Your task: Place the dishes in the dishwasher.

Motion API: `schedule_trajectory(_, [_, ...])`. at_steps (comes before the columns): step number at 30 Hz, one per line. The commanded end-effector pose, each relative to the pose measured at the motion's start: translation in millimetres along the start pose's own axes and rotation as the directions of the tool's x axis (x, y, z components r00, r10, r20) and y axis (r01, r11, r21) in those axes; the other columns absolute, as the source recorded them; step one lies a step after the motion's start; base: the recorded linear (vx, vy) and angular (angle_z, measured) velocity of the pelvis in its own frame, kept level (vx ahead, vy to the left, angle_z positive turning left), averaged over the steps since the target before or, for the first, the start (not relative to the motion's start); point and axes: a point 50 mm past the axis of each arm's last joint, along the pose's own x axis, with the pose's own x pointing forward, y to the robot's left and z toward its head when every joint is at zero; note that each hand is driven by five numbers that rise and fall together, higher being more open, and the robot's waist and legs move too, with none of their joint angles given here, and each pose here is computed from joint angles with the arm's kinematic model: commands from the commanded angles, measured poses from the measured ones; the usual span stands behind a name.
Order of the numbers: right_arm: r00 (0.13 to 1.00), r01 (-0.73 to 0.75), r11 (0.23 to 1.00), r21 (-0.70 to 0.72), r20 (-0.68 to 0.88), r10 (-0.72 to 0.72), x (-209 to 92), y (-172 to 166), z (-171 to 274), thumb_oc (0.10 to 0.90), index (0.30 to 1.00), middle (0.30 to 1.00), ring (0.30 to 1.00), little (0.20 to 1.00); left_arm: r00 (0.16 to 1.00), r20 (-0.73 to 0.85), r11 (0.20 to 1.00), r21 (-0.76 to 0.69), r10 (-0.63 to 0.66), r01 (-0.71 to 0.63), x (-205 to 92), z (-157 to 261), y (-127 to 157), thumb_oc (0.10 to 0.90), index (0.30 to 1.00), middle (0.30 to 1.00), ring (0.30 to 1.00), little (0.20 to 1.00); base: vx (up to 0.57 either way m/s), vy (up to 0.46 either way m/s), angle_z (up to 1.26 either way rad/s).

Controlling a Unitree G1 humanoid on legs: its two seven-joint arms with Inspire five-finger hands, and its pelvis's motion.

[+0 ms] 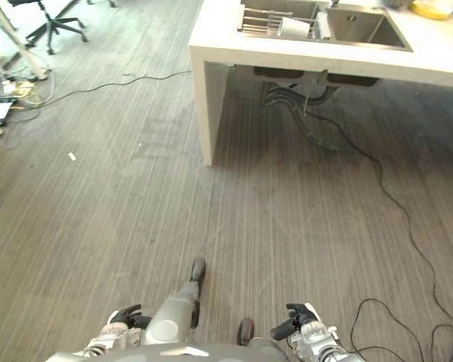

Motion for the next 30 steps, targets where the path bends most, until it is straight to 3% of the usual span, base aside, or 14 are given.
schedule_trajectory(1, [0.983,0.022,0.999,0.048,0.179,-0.031,2,-5,44,0.8,0.9,0.9,0.9,0.9,0.873,0.486,0.998,0.023,0.045,-0.064,-13,105,9,0.8,0.9,0.9,0.9,0.9,0.25,0.219,-0.13])
schedule_trajectory(3, [0.97,0.028,0.997,0.069,0.239,-0.044,0,-8,58,0.8,0.9,0.9,0.9,0.9,0.673,0.739,0.996,0.039,0.022,-0.076,-47,167,10,0.8,0.9,0.9,0.9,0.9,0.25,0.196,0.01])
schedule_trajectory(5, [0.956,0.04,0.992,0.122,0.285,-0.074,-1,-16,71,0.8,0.9,0.9,0.9,0.9,0.484,0.874,0.994,0.013,0.043,-0.112,-80,209,20,0.8,0.9,0.9,0.9,0.9,0.19,0.133,0.5])
schedule_trajectory(6, [0.956,0.04,0.992,0.122,0.284,-0.074,-1,-16,71,0.8,0.9,0.9,0.9,0.9,0.485,0.874,0.994,0.013,0.043,-0.112,-80,209,20,0.8,0.9,0.9,0.9,0.9,0.28,0.119,0.48])
schedule_trajectory(7, [0.947,0.04,0.991,0.129,0.312,-0.078,-3,-16,77,0.8,0.9,0.9,0.9,0.9,0.243,0.969,0.984,-0.004,0.049,-0.18,-124,245,31,0.8,0.9,0.9,0.9,0.9,0.33,0.062,0.33])
schedule_trajectory(9, [0.936,0.029,0.996,0.079,0.348,-0.055,-4,-10,86,0.8,0.9,0.9,0.9,0.9,-0.003,0.999,0.964,-0.049,0.05,-0.26,-171,278,38,0.8,0.9,0.9,0.9,0.9,0.4,-0.014,0.03])
schedule_trajectory(12, [0.946,0.023,0.996,0.092,0.319,-0.051,-3,-6,78,0.8,0.9,0.9,0.9,0.9,-0.199,0.978,0.959,-0.106,0.054,-0.262,-212,301,38,0.8,0.9,0.9,0.9,0.9,0.29,-0.13,-0.03])
schedule_trajectory(14, [0.95,0.02,0.996,0.088,0.309,-0.046,-3,-4,75,0.8,0.9,0.9,0.9,0.9,-0.221,0.975,0.962,-0.095,0.037,-0.257,-218,302,33,0.8,0.9,0.9,0.9,0.9,0.26,-0.164,0.29])
schedule_trajectory(15, [0.96,0.016,0.998,0.063,0.277,-0.033,-3,0,64,0.8,0.9,0.9,0.9,0.9,-0.315,0.949,0.975,-0.076,0.006,-0.21,-242,307,21,0.8,0.9,0.9,0.9,0.9,0.29,-0.213,0.28])
schedule_trajectory(17, [0.965,0.013,0.998,0.055,0.261,-0.027,-3,2,59,0.8,0.9,0.9,0.9,0.9,-0.334,0.942,0.979,-0.06,-0.01,-0.197,-248,308,15,0.8,0.9,0.9,0.9,0.9,0.27,-0.244,0.39])
schedule_trajectory(18, [0.971,0.008,0.999,0.038,0.24,-0.016,-3,5,53,0.8,0.9,0.9,0.9,0.9,-0.387,0.92,0.985,-0.013,-0.055,-0.171,-263,307,5,0.8,0.9,0.9,0.9,0.9,0.22,-0.297,0.55])
schedule_trajectory(23, [0.975,-0.009,0.999,0.043,0.222,-0.001,-4,12,47,0.8,0.9,0.9,0.9,0.9,-0.421,0.904,0.989,0.019,-0.081,-0.149,-272,305,-4,0.8,0.9,0.9,0.9,0.9,0.17,-0.301,0.31])
schedule_trajectory(30, [0.96,-0.024,0.998,-0.059,0.276,0.039,-3,14,64,0.8,0.9,0.9,0.9,0.9,-0.443,0.896,0.992,-0.057,0.001,-0.111,-279,303,14,0.8,0.9,0.9,0.9,0.9,0.17,-0.419,-0.19])
